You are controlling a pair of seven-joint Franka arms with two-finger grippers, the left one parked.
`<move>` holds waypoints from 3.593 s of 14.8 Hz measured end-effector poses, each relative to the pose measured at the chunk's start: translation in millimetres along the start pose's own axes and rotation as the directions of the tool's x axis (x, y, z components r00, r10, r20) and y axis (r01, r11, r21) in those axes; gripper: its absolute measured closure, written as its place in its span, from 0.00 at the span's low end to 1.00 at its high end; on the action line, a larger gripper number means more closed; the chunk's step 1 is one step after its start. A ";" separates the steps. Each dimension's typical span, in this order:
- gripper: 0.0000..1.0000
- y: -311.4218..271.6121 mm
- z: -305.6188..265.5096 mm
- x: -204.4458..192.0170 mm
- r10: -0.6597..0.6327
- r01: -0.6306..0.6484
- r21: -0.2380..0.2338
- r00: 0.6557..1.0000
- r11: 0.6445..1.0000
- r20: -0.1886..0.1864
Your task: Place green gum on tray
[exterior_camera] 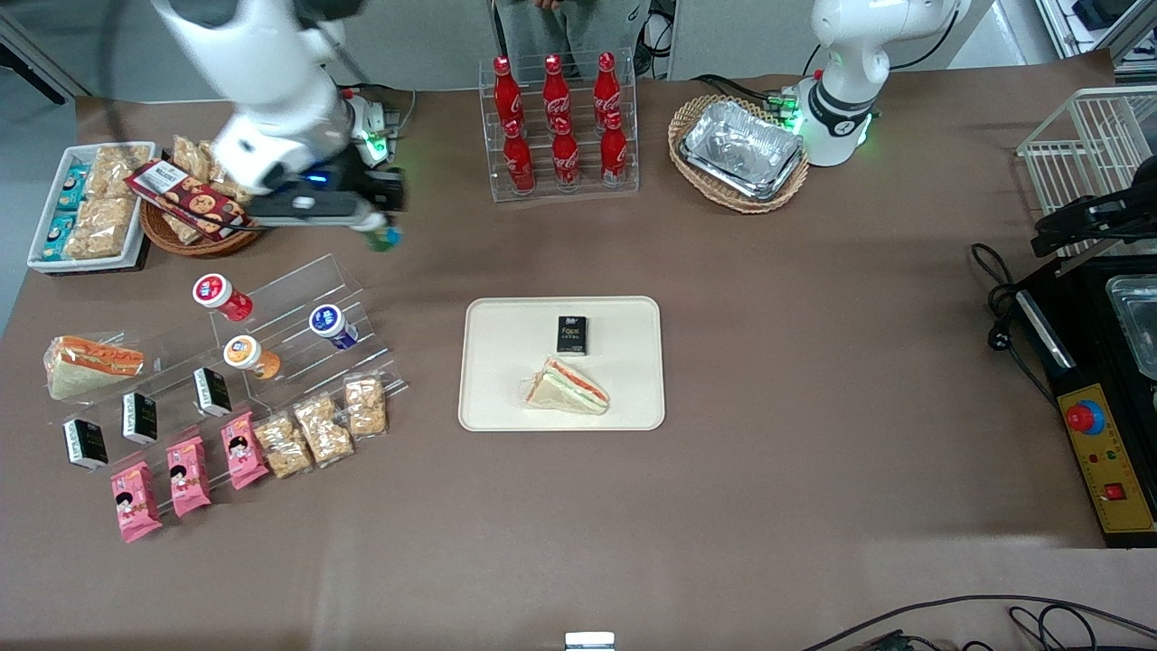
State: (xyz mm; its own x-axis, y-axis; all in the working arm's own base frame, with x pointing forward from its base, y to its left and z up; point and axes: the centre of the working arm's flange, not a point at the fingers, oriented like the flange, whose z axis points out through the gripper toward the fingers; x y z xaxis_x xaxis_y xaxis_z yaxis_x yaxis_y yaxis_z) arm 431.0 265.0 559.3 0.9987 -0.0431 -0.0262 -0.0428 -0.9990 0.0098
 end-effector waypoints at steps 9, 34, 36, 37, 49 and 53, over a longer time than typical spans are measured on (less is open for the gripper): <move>0.42 -94.3 186.4 35.3 0.009 -0.008 0.027 0.999 1.000 -0.037; 0.08 -95.3 337.1 44.1 -0.008 0.008 0.029 1.000 1.000 -0.007; 0.00 -95.4 335.8 44.9 -0.008 0.008 0.031 1.000 0.999 -0.010; 0.00 -95.9 331.5 47.1 -0.008 0.008 0.034 1.000 0.999 -0.021; 0.00 58.1 62.6 87.8 -0.056 0.057 0.012 0.996 0.998 -0.064; 0.00 172.8 -9.5 109.7 -0.075 0.076 0.008 0.996 0.997 -0.041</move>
State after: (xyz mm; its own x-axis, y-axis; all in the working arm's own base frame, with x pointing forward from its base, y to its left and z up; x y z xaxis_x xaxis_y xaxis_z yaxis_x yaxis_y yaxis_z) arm 533.4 87.7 567.6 0.9994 0.0327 0.0138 0.0327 -0.9995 -0.0001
